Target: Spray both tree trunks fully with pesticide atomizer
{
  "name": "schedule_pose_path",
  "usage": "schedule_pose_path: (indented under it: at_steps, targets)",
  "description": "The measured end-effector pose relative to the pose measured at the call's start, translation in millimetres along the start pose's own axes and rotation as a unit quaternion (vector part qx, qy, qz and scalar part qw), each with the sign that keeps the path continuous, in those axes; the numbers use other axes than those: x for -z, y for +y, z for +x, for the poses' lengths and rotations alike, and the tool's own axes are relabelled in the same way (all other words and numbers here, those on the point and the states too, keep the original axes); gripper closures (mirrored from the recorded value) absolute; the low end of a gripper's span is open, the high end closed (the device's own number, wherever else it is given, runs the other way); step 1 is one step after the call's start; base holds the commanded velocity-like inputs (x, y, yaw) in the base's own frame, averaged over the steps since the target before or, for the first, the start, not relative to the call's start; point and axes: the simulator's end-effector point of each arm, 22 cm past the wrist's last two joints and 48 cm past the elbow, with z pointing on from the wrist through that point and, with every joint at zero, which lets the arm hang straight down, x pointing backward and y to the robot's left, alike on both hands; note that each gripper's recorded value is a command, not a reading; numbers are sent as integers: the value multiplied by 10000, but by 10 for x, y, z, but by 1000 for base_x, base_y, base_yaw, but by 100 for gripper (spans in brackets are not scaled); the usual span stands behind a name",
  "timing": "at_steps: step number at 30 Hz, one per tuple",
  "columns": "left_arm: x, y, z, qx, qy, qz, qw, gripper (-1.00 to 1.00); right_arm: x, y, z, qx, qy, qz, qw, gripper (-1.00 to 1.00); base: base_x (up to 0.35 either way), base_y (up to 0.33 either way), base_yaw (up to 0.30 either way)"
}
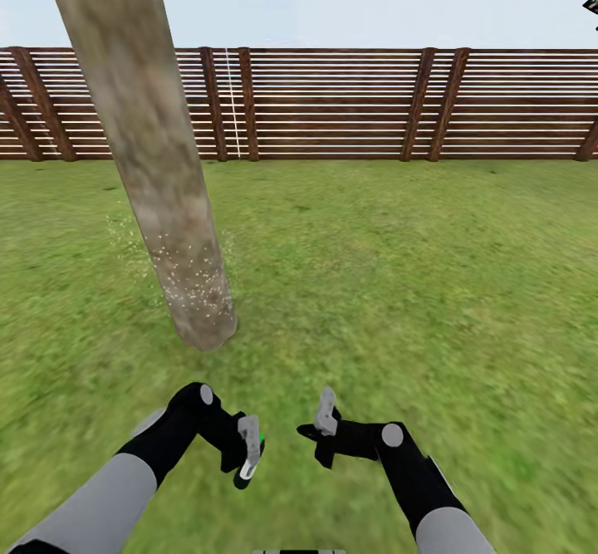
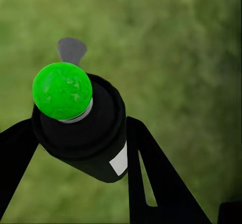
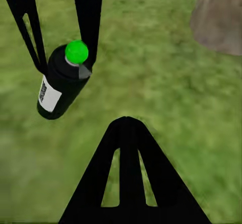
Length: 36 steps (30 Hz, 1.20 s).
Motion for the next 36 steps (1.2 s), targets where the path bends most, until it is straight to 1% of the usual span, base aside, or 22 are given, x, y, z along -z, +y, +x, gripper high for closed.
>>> schedule_pose_path:
  at_steps: [1, 2, 7, 11, 13, 16, 19, 23, 34, 36]
  targets:
    - [-6, -5, -6, -8, 4, 6, 10000, 100, 11, -23, -5, -80, 70, -28, 9999, 100, 0, 0, 0]
    - [-9, -6, -11, -14, 5, 5, 10000, 100, 16, -33, -8, -106, 94, -38, 9999, 100, 0, 0, 0]
    - [-48, -14, -162, -82, -76, -31, 9999, 100, 22, -44, -14, -135, 114, -46, 9998, 100, 0, 0, 0]
    - [-64, 40, -187, 3, -50, -173, 9998, 100, 21, -42, -17, -133, 113, -52, 9998, 100, 0, 0, 0]
    - [-68, 98, -235, 2, -79, -317, 9995, 100, 20, -40, -17, -132, 113, -56, 9998, 100, 0, 0, 0]
    - [-71, 127, -279, -8, -107, -391, 9992, 100, 19, -37, -14, -138, 115, -60, 9998, 100, 0, 0, 0]
    - [-104, 99, -382, -40, -173, -377, 9991, 100, 19, -36, -12, -143, 117, -61, 9998, 100, 0, 0, 0]
    - [-148, 93, -522, -82, -260, -440, 9987, 100, 21, -41, -15, -138, 114, -53, 9998, 100, 0, 0, 0]
    - [-178, 53, -600, -110, -313, -396, 9987, 100, 23, -52, -22, -129, 112, -40, 9998, 100, 0, 0, 0]
    - [-204, 15, -669, -161, -337, -361, 9986, 100, 28, -65, -32, -114, 105, -26, 9999, 100, 0, 0, 0]
